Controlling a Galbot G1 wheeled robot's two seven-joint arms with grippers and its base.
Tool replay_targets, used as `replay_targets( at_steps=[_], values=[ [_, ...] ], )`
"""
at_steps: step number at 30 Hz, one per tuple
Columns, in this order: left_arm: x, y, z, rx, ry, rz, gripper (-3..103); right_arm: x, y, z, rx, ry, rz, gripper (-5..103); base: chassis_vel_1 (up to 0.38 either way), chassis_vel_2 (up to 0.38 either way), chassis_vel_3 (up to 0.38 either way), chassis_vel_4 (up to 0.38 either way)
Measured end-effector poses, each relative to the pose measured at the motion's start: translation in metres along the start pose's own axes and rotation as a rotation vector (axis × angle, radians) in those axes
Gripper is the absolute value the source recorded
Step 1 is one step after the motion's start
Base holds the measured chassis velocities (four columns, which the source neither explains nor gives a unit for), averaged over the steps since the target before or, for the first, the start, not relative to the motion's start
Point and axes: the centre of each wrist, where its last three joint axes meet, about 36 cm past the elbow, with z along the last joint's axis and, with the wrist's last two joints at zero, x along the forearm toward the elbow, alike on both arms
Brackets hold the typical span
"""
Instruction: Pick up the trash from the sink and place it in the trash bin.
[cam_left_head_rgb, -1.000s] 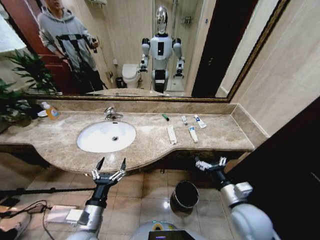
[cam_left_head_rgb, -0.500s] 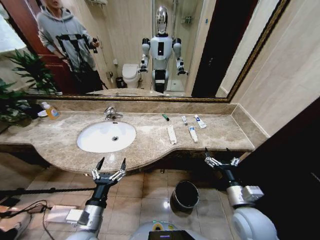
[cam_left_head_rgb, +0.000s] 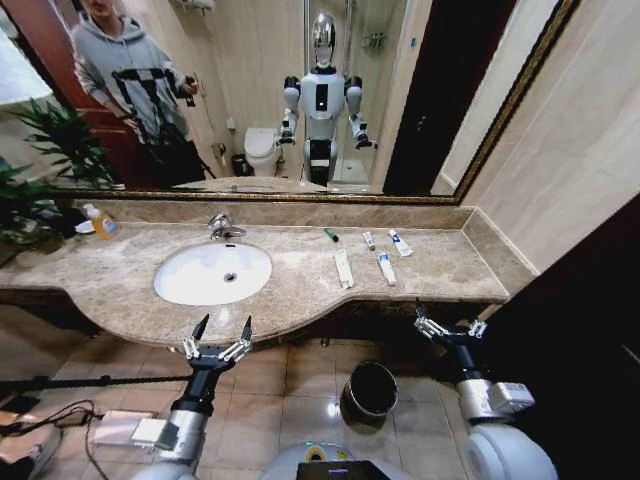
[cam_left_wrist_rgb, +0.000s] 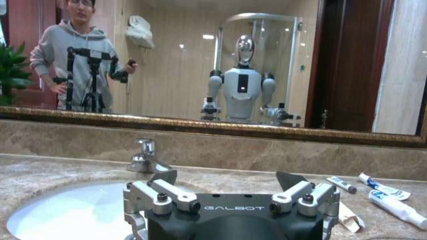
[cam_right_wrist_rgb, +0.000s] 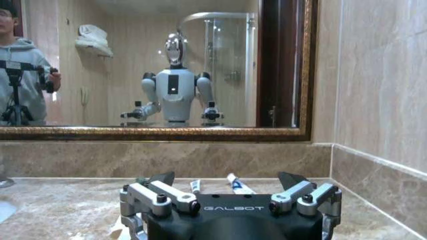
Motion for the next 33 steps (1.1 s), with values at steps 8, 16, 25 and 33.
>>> replay_targets(
  at_steps=[8, 16, 25, 33],
  values=[
    [0.000, 0.000, 0.000, 0.000, 0.000, 0.000, 100, -0.004, 0.007, -0.005, -0.007, 0.015, -0.023, 100, 0.000, 0.000, 0.000, 0.000],
    [0.000, 0.000, 0.000, 0.000, 0.000, 0.000, 100, -0.004, 0.006, -0.003, 0.001, 0.032, -0.036, 100, 0.000, 0.000, 0.000, 0.000],
    [0.000, 0.000, 0.000, 0.000, 0.000, 0.000, 100, -0.051, -0.002, 0.009, -0.024, 0.090, -0.111, 100, 0.000, 0.000, 0.000, 0.000],
    [0.000, 0.000, 0.000, 0.000, 0.000, 0.000, 100, -0.113, -0.012, 0.030, 0.003, 0.133, -0.161, 100, 0.000, 0.000, 0.000, 0.000]
  ],
)
